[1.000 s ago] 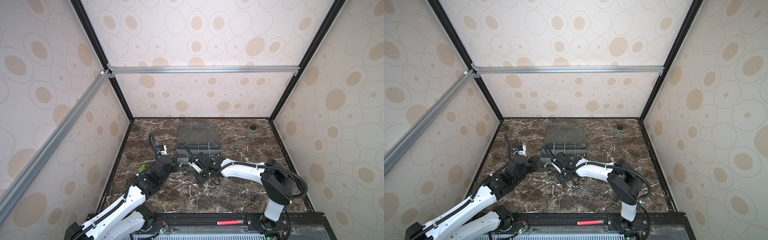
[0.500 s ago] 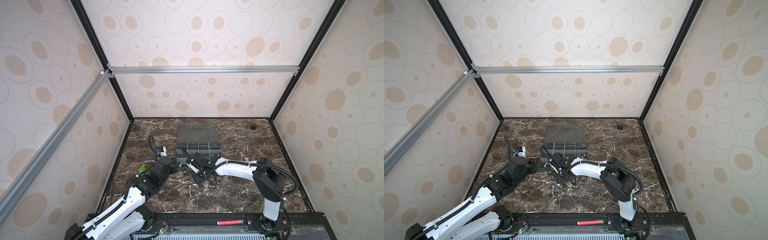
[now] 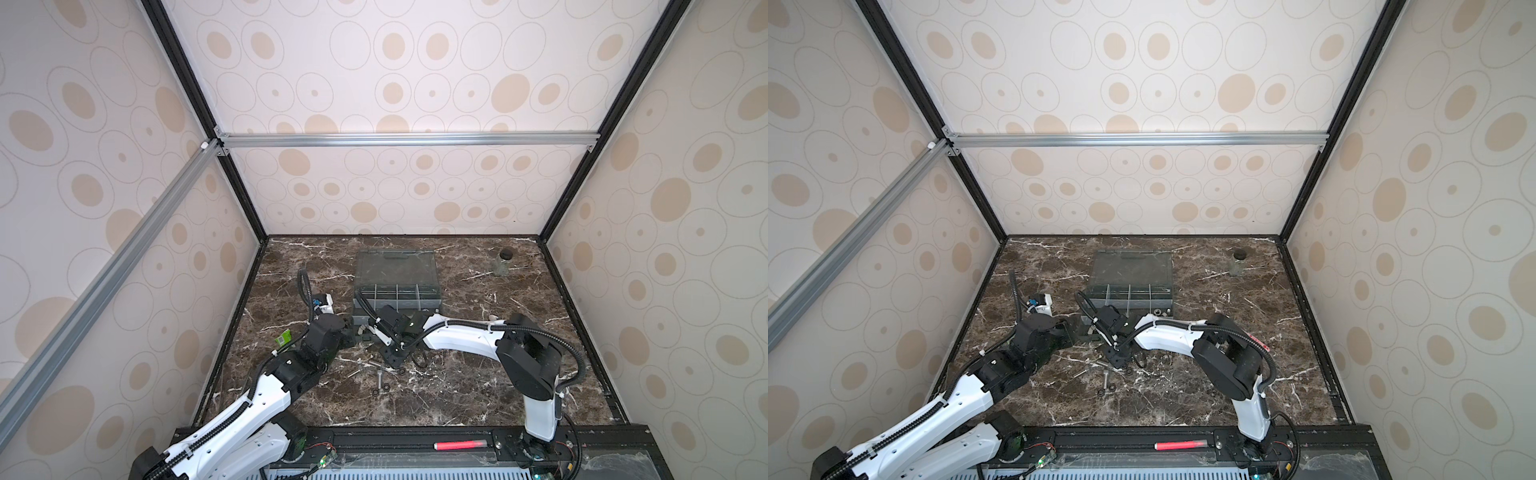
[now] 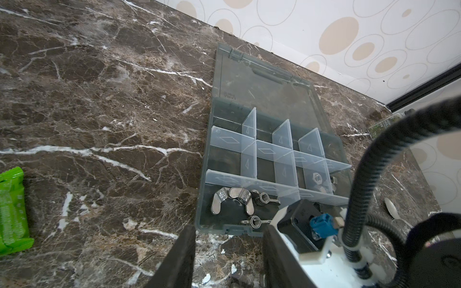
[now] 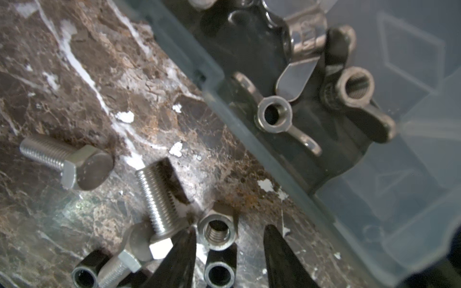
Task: Sort the screws and nuts into containers
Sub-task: 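Lower the right gripper onto a silver hex nut and close, then lift the silver hex nut with the right gripper and carry it over the organizer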
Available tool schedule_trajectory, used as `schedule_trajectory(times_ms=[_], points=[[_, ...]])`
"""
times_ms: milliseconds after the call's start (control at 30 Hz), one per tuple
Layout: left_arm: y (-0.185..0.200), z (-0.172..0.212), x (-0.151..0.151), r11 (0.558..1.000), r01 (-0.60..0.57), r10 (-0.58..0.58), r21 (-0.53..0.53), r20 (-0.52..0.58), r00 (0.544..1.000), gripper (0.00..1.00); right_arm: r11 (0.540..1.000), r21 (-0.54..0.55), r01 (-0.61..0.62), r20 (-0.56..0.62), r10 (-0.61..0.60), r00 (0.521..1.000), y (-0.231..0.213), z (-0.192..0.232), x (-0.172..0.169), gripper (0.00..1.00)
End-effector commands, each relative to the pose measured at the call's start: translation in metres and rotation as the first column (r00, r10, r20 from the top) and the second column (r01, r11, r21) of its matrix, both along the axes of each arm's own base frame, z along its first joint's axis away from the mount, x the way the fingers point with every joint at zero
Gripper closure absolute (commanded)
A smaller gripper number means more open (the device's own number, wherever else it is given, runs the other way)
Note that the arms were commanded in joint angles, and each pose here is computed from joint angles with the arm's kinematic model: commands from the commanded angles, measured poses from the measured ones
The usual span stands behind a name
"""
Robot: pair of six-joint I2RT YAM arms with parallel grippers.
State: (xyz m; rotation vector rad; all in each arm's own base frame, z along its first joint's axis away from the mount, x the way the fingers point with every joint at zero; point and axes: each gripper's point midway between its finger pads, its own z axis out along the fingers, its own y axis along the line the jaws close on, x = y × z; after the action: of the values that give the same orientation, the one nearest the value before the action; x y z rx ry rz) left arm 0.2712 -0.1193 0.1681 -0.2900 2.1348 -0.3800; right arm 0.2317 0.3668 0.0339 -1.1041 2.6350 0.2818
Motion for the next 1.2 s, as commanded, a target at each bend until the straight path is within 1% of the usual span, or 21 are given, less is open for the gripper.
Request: schedule_trajectory(times_ms=[0, 333, 800, 967, 1167], points=[[0.001, 0.011, 0.004, 1.000, -0.012, 0.012, -0.018, 0.029, 1.000, 0.55, 1.000, -0.018, -0.020, -0.026, 0.019, 0.999, 0.004, -0.002, -0.009, 0.52], [-0.001, 0.010, 0.005, 1.000, 0.000, 0.000, -0.005, 0.024, 1.000, 0.55, 0.996, -0.087, -0.012, -0.017, 0.010, 1.000, 0.000, -0.009, -0.007, 0.53], [0.003, 0.006, 0.005, 1.000, -0.018, 0.018, 0.002, 0.024, 1.000, 0.55, 0.986, -0.167, -0.019, -0.011, 0.018, 1.000, 0.000, -0.017, -0.005, 0.56], [0.005, 0.007, 0.004, 1.000, -0.026, 0.026, 0.005, 0.028, 0.999, 0.55, 0.982, -0.189, -0.025, -0.010, 0.024, 1.000, 0.000, -0.021, -0.005, 0.59], [0.007, 0.003, 0.002, 1.000, -0.028, 0.028, 0.001, 0.026, 0.999, 0.54, 0.980, -0.197, -0.018, -0.007, 0.017, 1.000, 0.001, -0.023, -0.005, 0.69]])
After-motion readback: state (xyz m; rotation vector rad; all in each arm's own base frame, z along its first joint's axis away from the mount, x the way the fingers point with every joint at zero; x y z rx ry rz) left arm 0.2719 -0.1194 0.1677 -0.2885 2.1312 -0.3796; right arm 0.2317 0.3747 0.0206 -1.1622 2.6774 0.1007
